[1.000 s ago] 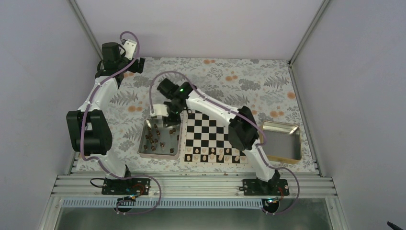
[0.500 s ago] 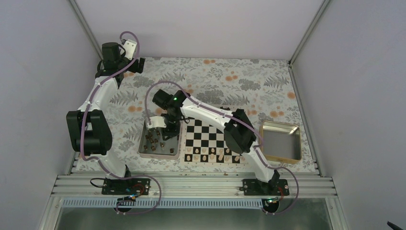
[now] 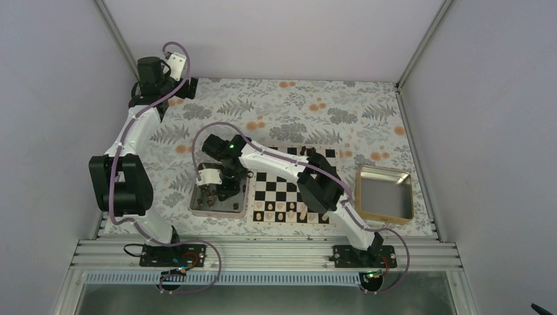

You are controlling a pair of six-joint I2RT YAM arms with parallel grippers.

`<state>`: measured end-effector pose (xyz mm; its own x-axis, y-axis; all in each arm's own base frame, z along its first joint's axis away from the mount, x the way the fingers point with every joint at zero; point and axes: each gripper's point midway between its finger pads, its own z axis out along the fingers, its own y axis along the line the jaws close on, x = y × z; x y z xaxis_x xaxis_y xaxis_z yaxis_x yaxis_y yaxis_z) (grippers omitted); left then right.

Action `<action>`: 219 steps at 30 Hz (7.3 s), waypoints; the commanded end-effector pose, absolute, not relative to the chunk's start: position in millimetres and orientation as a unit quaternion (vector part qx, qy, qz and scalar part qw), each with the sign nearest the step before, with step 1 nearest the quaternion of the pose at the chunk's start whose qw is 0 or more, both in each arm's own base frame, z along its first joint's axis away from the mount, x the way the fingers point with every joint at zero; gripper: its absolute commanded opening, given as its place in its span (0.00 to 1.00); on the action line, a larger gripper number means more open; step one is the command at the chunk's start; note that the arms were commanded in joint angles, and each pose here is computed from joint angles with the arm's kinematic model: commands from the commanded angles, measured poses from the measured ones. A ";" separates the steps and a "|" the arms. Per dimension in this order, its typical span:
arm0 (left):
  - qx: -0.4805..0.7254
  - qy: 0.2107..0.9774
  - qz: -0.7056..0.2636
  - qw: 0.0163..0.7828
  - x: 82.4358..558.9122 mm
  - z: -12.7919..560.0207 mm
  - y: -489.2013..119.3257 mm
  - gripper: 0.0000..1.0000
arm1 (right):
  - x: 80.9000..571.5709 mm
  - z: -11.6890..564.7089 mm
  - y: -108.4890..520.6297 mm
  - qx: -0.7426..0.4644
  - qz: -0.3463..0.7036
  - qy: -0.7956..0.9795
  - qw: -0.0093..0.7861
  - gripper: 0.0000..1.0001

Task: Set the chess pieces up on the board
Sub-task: Pick up the chess piece from the storage box, then place the chess piece on the chessboard, then pick up the chess piece from the storage box.

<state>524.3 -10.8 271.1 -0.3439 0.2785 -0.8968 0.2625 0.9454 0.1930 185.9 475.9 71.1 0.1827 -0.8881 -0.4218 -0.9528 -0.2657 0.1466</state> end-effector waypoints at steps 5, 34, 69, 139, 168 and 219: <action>0.164 0.805 0.012 0.571 515.2 299.6 -11.4 1.00 | 184.0 42.5 482.0 -0.757 0.199 0.619 0.063 0.38; 0.163 0.806 0.010 0.569 518.0 297.7 -11.4 1.00 | 270.1 160.7 434.6 -0.701 0.182 0.668 0.170 0.05; 0.166 0.831 0.025 0.530 540.9 258.4 -20.1 1.00 | 395.6 55.9 118.9 -0.430 0.101 0.886 0.140 0.05; 0.171 0.817 0.041 0.550 526.9 283.6 -19.1 1.00 | 272.1 147.5 449.8 -0.733 0.147 0.638 0.183 0.44; 0.172 0.806 0.027 0.566 516.9 298.1 -23.9 1.00 | 229.7 54.5 502.3 -0.758 0.201 0.605 0.134 0.40; 0.177 0.811 0.020 0.558 522.4 287.8 -26.0 1.00 | 395.7 202.5 311.6 -0.575 0.118 0.761 0.276 0.07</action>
